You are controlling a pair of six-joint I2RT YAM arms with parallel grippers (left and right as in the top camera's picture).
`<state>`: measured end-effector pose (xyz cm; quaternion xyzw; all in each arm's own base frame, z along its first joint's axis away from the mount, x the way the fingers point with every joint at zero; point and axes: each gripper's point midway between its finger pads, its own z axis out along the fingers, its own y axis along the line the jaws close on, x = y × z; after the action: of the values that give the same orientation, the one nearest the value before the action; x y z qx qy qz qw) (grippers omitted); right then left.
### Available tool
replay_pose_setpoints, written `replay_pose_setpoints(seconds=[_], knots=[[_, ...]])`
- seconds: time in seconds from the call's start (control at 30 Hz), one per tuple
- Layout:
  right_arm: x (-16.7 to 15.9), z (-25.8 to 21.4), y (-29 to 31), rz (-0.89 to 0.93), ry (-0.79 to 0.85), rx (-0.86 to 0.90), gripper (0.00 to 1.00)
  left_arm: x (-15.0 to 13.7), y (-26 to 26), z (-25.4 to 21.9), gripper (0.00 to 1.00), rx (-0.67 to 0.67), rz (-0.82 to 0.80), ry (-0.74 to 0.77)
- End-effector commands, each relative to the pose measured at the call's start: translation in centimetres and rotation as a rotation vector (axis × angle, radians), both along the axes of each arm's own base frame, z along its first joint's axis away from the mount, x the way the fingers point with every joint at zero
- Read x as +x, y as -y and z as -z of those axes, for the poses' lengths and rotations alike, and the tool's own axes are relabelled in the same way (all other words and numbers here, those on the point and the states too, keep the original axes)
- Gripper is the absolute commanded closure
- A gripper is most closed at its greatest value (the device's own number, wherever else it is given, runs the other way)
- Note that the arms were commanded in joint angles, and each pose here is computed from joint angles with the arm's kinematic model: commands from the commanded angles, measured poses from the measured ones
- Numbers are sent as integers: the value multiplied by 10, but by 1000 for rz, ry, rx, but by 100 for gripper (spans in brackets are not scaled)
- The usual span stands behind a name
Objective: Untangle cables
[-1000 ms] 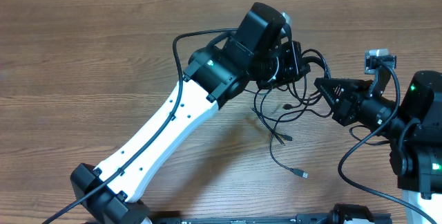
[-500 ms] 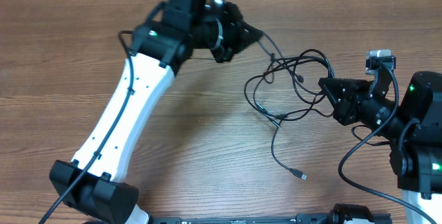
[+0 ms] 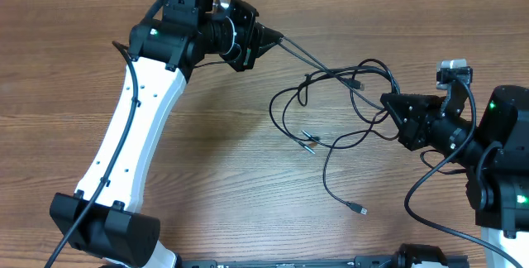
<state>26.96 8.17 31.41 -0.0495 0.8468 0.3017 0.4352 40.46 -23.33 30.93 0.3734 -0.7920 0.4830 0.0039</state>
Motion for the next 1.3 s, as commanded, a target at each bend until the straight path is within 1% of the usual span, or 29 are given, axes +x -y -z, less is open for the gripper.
replay_pose_setpoints(seconds=[0.0,0.1,0.17,0.23,0.33,0.4,0.47,0.5,0.53,0.57,0.6,0.7,0.77,0.83,0.87,0.9,0.97,1.03,1.1,1.13,1.17,1.2,1.27], knots=[[0,-2,3,14,14,-15,96,20,-33,6,96,70,-149,-10],[0,-2,3,14,13,-14,96,11,-41,20,96,106,-192,-100],[0,-2,3,14,11,-14,96,0,-46,32,96,106,-259,-235],[0,-1,3,14,9,-14,96,-11,-47,39,96,76,-327,-374],[0,-1,3,14,9,-14,96,-26,-40,39,96,-5,-378,-553],[0,-1,3,14,8,-14,96,-29,-38,38,96,-40,-408,-616],[-1,0,3,14,5,-14,96,-28,-39,38,93,-69,-464,-676],[-1,0,3,14,2,-14,96,-27,-39,37,91,-78,-476,-687],[-2,1,3,14,-2,-13,96,-21,-40,34,91,-94,-475,-659],[-2,1,3,14,-6,-13,96,-12,-40,29,92,-114,-473,-620],[-2,2,3,14,-8,-13,96,-5,-39,24,96,-133,-470,-583],[-2,1,3,14,-4,-14,96,15,-37,3,96,-208,-437,-479],[-1,1,3,14,-1,-14,96,21,-36,-8,96,-253,-405,-442],[-2,1,3,14,-2,-13,96,22,-37,-13,96,-266,-384,-424],[-2,1,3,14,-3,-13,96,22,-36,-13,94,-262,-371,-412],[-2,1,3,14,-4,-14,96,22,-36,-13,88,-248,-354,-386],[-2,1,3,14,-4,-14,96,21,-36,-10,66,-186,-289,-289],[-2,1,3,14,-3,-13,96,18,-36,-5,57,-99,-213,-177],[-2,1,3,14,-4,-13,96,17,-34,-1,35,-2,-118,-39],[-2,1,3,13,-4,-13,96,16,-31,0,19,54,-57,49],[-2,1,3,13,-4,-13,96,15,-28,1,7,106,9,137],[-2,1,3,13,-4,-13,96,14,-26,1,0,145,65,207],[-2,1,2,9,-3,-11,96,11,-18,3,0,232,191,359]])
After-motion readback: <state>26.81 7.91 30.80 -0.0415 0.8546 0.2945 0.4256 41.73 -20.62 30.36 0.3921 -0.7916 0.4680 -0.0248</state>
